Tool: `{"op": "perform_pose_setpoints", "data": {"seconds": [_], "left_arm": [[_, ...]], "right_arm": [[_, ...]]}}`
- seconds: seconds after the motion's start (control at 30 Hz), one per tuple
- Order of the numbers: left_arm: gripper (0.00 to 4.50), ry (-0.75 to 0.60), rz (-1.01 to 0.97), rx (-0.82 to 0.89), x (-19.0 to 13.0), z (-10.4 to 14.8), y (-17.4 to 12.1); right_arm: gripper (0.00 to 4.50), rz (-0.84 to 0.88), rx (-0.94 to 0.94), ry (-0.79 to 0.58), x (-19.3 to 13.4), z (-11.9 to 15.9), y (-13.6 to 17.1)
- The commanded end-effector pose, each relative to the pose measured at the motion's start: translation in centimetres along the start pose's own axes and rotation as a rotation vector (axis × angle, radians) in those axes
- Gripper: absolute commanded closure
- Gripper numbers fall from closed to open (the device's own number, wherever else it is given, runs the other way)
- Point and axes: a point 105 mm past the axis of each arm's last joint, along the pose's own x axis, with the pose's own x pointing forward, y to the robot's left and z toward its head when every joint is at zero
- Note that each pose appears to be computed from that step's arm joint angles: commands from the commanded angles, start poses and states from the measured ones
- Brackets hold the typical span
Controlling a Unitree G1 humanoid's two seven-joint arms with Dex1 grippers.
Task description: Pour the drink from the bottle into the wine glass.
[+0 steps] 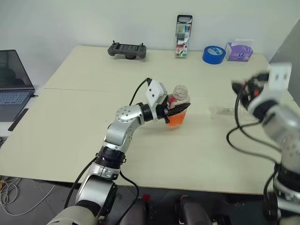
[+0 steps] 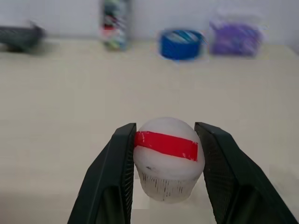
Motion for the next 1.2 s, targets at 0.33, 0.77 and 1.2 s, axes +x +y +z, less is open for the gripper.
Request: {"op": "perform_pose_setpoints", "data": {"seconds": [0.33, 0.77, 1.2], "left_arm": [[2.76, -0.077, -0.022, 0.049, 0.6, 2.4, -0.1], [2.76, -0.073, 0.013, 0.055, 0.4, 2.3, 0.9], [2.76, 0.003, 0.596, 0.087, -9.0, 3.3, 12.9]], "right_arm": [[2.11, -0.295, 0.048, 0.099, -2.2, -7.8, -3.5], [0.0, -0.201, -0.093, -0.037, -2.1, -3.1, -1.7], [0.0, 1.075, -0.327, -0.198, -4.9, 4.1, 17.4]]}}
